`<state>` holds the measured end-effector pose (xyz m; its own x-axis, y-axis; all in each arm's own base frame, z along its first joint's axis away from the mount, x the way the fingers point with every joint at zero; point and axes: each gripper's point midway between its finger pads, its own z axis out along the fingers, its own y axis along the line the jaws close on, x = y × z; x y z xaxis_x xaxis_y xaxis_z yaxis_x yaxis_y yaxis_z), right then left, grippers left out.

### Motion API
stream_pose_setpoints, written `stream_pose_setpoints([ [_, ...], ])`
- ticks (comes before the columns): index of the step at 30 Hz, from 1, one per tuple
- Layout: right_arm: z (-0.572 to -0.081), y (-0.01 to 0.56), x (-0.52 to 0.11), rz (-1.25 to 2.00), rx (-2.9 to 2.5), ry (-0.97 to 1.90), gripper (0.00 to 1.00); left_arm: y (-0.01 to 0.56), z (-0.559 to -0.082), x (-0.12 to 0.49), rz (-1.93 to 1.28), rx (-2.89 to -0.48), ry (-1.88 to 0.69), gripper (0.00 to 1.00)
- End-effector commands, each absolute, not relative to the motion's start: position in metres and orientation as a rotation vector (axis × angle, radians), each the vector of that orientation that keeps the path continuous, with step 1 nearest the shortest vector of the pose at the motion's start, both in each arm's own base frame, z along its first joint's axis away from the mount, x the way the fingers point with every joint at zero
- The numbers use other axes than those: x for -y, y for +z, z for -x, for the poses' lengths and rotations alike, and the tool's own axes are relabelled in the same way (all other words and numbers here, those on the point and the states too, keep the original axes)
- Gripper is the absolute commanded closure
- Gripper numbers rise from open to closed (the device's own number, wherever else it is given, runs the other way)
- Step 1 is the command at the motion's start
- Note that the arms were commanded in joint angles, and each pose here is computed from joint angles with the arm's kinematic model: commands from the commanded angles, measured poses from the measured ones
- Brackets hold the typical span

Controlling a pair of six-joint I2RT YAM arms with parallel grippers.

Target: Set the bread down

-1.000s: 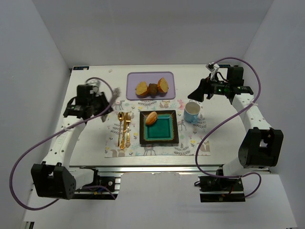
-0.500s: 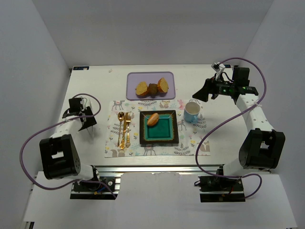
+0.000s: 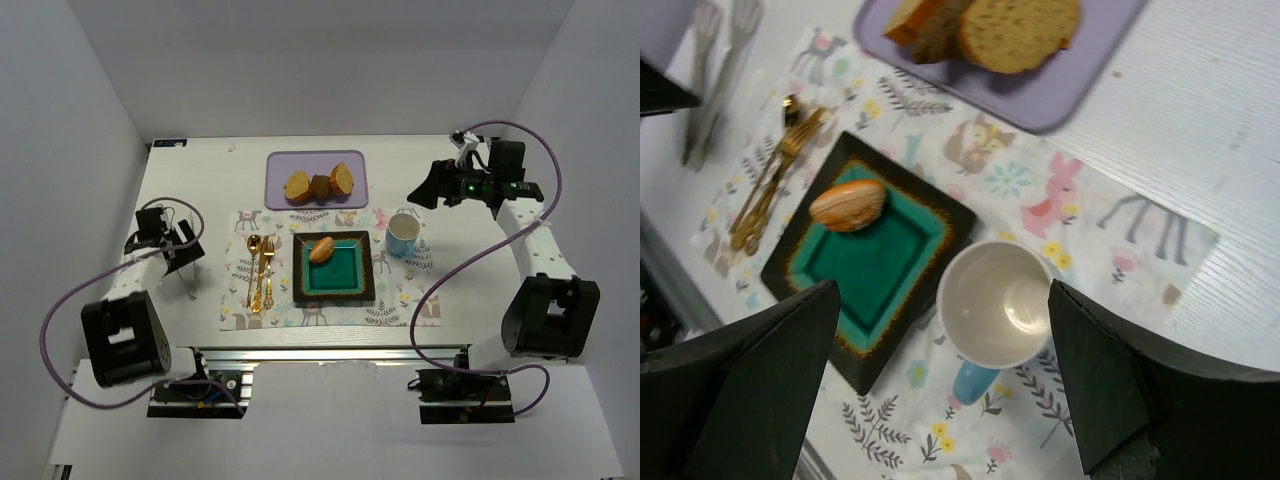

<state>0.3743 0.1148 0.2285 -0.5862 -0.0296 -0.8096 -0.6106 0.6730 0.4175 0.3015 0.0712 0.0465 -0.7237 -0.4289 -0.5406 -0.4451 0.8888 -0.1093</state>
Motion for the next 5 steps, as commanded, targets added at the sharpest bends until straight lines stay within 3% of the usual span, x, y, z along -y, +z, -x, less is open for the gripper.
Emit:
stream_pose_setpoints([
  [1, -0.395, 0.252, -0.092, 0.360, -2.031, 0.694, 0.11, 0.103, -0.312, -0.063, 0.629, -2.299, -0.057, 0.02],
  [5, -0.400, 0.250, -0.087, 0.319, -2.024, 0.676, 0.10, 0.138, -0.312, -0.050, 0.635, -2.189, -0.158, 0.02],
])
